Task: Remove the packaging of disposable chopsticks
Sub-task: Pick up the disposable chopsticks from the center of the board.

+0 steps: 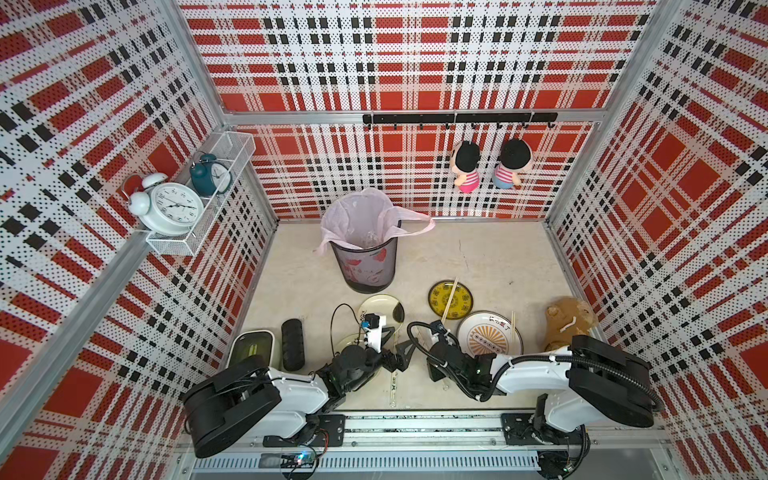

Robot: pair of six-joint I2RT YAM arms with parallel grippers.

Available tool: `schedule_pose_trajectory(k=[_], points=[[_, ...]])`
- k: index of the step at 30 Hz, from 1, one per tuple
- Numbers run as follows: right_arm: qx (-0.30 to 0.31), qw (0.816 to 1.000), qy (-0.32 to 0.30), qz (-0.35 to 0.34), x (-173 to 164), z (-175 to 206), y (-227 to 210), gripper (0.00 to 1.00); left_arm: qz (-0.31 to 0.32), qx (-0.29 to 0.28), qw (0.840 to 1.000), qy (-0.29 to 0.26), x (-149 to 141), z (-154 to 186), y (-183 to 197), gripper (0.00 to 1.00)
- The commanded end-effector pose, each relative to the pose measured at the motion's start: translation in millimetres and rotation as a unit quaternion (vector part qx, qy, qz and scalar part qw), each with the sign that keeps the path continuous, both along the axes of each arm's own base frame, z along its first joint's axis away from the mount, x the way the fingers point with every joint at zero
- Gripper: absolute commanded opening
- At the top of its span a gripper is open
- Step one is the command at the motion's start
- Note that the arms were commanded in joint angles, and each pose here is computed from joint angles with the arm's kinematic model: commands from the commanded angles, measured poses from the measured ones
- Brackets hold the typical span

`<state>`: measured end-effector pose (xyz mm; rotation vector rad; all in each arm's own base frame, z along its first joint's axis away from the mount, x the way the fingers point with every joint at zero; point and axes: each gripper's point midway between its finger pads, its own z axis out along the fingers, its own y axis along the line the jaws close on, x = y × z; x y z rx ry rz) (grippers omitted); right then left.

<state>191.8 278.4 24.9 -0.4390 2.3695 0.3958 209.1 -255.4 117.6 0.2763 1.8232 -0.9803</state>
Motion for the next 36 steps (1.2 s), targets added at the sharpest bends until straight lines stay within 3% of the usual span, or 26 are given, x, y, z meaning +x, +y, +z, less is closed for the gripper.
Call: schedule_pose_trajectory(k=[1,6,12,27,36], points=[[0.014,1.000,-0.014,0.004,3.2,7.9,-0.9,0.00,-0.008,-0.020,1.000,-0.010,0.8,12.1,-6.7,0.99],[0.038,0.999,-0.029,0.022,4.1,15.0,3.0,0.00,-0.009,-0.021,1.000,-0.012,0.2,12.8,-6.9,1.00],[0.114,0.991,-0.056,0.054,2.4,40.2,12.8,0.00,-0.018,-0.035,0.999,-0.027,-4.4,21.6,-5.5,0.99],[0.184,0.976,-0.107,0.036,24.1,69.8,-4.1,0.00,-0.033,-0.065,0.996,-0.053,-11.6,41.3,-4.6,0.98],[0.229,0.961,-0.131,0.085,15.1,88.6,2.6,0.00,-0.025,-0.087,0.995,-0.051,-11.2,44.3,-0.8,0.98]])
